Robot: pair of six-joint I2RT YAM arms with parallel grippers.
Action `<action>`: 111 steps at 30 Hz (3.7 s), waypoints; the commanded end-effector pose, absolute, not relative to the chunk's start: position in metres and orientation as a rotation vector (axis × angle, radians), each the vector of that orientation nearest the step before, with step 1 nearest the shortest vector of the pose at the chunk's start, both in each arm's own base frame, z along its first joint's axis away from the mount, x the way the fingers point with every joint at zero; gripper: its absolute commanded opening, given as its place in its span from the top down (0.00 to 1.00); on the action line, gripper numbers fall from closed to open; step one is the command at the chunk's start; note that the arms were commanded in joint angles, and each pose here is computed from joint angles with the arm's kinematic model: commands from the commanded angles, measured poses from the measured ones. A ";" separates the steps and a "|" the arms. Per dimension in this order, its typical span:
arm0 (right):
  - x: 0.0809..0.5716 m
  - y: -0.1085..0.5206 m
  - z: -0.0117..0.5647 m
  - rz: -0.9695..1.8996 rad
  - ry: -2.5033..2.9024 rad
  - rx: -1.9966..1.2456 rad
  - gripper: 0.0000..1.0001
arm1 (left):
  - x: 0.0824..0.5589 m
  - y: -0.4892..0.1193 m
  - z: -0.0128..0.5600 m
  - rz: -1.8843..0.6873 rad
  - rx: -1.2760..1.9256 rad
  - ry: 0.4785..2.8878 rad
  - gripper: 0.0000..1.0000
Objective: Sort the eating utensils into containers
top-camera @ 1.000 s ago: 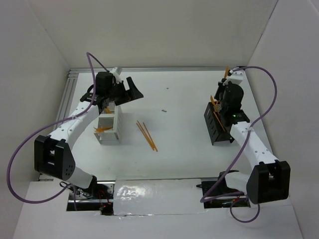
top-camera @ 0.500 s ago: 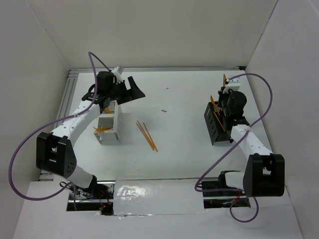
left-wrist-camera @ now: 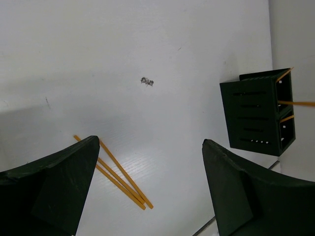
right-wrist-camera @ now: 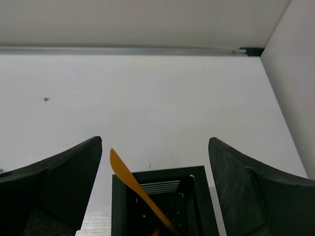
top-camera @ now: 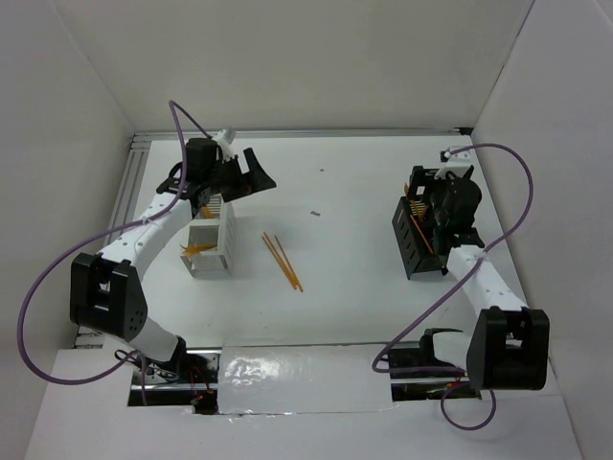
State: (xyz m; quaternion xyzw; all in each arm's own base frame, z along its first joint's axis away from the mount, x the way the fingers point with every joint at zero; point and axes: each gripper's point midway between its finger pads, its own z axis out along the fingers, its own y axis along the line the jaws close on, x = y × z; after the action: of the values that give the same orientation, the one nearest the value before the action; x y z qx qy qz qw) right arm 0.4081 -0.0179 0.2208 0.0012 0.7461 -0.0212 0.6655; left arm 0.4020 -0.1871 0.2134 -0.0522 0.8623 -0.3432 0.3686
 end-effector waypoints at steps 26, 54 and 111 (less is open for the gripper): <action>0.295 0.258 0.170 0.653 1.986 -0.395 0.19 | 0.341 -0.196 0.117 -0.394 -0.457 2.474 0.13; 0.253 0.347 0.022 0.414 2.293 -0.721 0.48 | 0.348 -0.178 0.094 -0.344 -0.528 2.532 0.13; 0.230 0.321 -0.005 0.194 2.483 -0.559 0.75 | 0.353 -0.210 0.066 -0.350 -0.421 2.638 0.11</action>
State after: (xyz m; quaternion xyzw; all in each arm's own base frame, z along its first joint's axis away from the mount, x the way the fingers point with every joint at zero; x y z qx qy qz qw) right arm 0.2347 0.3410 0.0173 -0.2139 0.9153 0.1254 0.3175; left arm 0.3451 -0.2107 0.0554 -0.1583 0.9572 -0.1271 0.2064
